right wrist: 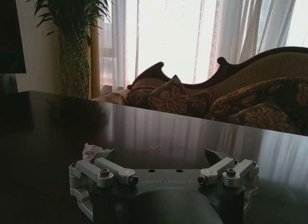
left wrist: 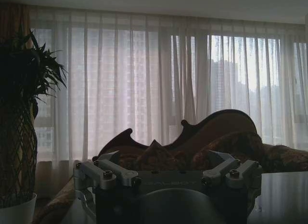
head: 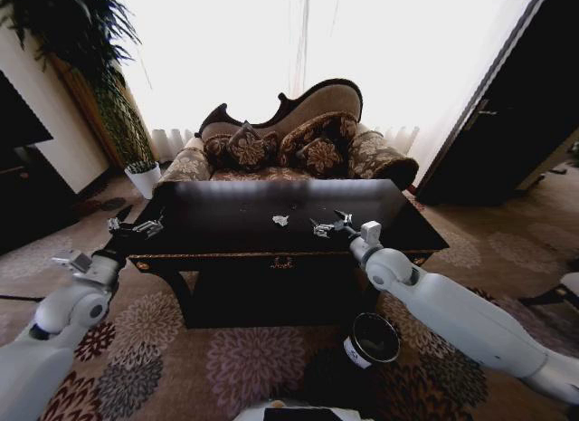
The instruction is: Move to the front of the table and place the trash on the table into the trash bin.
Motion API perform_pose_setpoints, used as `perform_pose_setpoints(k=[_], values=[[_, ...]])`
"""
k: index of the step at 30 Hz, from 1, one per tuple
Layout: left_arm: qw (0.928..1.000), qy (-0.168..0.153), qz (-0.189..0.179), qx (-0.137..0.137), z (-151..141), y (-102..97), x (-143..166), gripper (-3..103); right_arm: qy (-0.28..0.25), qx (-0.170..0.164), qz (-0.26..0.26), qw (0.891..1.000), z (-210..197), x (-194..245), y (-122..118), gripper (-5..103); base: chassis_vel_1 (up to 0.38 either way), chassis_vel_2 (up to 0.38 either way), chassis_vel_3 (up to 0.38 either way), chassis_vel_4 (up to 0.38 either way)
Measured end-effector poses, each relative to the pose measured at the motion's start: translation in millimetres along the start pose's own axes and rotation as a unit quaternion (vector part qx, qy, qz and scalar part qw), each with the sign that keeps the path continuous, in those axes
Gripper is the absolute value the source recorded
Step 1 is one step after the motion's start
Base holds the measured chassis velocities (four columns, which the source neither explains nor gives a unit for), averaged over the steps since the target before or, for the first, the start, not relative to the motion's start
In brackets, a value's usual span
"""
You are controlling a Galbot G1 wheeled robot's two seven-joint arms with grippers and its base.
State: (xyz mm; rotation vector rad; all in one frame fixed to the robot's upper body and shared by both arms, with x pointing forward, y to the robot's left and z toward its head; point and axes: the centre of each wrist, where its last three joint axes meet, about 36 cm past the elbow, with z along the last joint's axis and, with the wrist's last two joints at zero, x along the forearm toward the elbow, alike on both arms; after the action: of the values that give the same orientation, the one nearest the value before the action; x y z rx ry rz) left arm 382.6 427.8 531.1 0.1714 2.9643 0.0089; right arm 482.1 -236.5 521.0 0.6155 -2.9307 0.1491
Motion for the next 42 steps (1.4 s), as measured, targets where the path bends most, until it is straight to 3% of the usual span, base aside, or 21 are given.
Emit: perform_pose_setpoints(k=[8, 22, 42], values=[[1.0, 0.0, 0.0, 0.0, 0.0, 0.0, 0.0, 100, 0.013, -0.005, -0.018, 1.0, 6.9, -14.1, 16.4, 100, 0.0, 0.0, 0.0, 0.0], [1.0, 0.0, 0.0, 0.0, 0.0, 0.0, 0.0, 100, 0.005, 0.026, -0.045, 0.999, -14.5, -56.2, 30.4, 100, 0.0, 0.0, 0.0, 0.0], [1.0, 0.0, 0.0, 0.0, 0.0, 0.0, 0.0, 100, 0.03, 0.03, -0.052, 0.998, 14.8, -82.6, 37.6, 100, 0.0, 0.0, 0.0, 0.0]])
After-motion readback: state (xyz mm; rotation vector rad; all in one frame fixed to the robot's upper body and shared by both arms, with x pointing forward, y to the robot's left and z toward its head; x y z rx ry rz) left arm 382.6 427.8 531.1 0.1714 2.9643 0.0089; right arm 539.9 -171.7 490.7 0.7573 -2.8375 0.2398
